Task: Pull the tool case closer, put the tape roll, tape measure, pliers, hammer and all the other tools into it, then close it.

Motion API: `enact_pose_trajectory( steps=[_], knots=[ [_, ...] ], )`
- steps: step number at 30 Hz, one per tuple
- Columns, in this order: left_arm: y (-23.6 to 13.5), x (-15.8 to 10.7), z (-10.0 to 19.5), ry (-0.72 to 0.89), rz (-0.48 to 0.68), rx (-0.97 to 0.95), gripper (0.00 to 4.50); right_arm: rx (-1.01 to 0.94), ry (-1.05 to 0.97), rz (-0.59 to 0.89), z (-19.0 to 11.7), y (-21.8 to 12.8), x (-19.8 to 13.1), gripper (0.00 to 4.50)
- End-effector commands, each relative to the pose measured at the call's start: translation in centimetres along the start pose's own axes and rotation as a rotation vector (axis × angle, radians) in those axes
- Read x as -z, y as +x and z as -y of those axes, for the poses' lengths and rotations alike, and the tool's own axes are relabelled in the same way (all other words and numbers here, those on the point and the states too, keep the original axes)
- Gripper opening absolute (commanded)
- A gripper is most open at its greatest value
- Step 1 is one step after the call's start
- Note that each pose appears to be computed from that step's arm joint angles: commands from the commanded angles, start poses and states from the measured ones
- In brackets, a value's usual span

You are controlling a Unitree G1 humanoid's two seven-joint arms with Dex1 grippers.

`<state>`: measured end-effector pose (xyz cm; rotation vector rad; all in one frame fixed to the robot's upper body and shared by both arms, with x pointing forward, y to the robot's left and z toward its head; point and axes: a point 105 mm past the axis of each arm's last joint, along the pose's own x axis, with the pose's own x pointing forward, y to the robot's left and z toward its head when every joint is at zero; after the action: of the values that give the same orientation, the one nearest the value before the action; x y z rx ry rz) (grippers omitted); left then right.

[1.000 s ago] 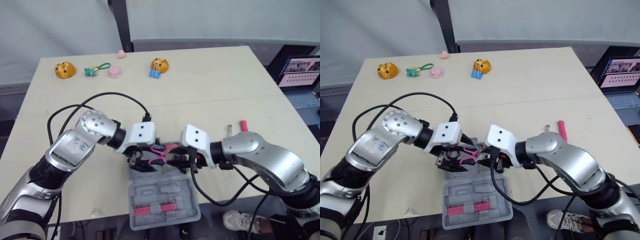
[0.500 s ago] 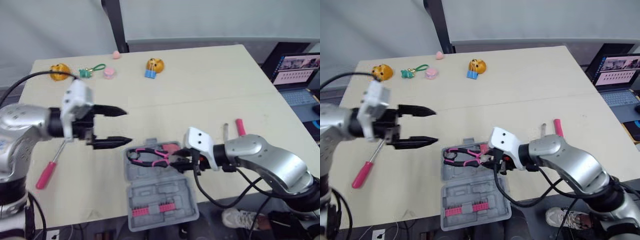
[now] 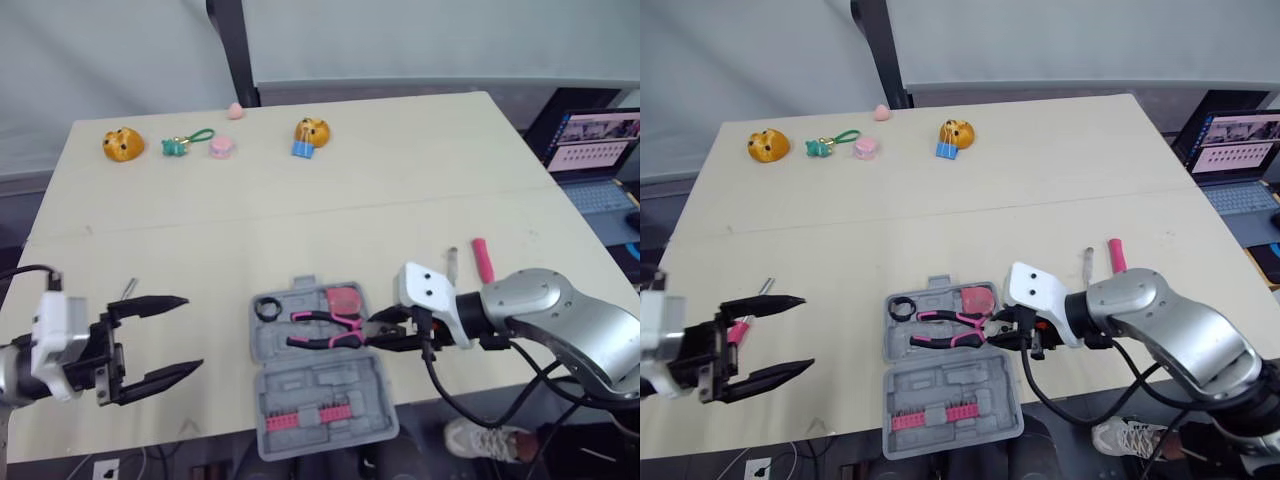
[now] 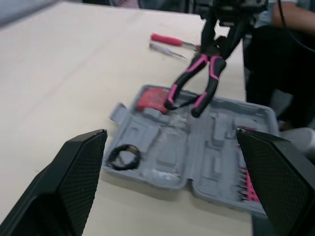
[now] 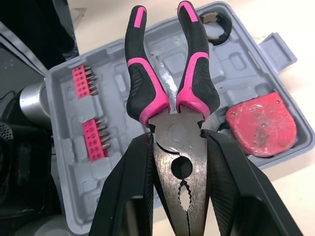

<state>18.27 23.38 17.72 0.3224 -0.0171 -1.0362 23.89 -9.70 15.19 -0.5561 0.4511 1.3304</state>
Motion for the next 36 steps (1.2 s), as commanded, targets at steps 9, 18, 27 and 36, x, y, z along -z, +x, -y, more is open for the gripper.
enact_pose_trajectory(
  steps=[9, 18, 27, 36],
  knots=[
    [-2.0, 2.9, 0.8, -0.044, -0.030, -0.074, 4.50, -0.023, -0.107, -0.042, 0.7, 0.3, -1.2, 0.97],
    [-3.4, 4.2, 2.5, -0.067, -0.028, -0.040, 4.50, -0.062, -0.142, -0.200, 1.8, 4.1, -2.2, 0.97],
    [-3.5, 4.5, 3.3, -0.088, -0.028, -0.038, 4.50, -0.066, -0.127, -0.219, 2.5, 6.6, -3.0, 0.97],
    [-2.9, 4.6, 3.6, -0.086, -0.039, -0.023, 4.50, -0.099, -0.131, -0.220, 2.1, 7.8, -2.7, 0.97]
  ],
)
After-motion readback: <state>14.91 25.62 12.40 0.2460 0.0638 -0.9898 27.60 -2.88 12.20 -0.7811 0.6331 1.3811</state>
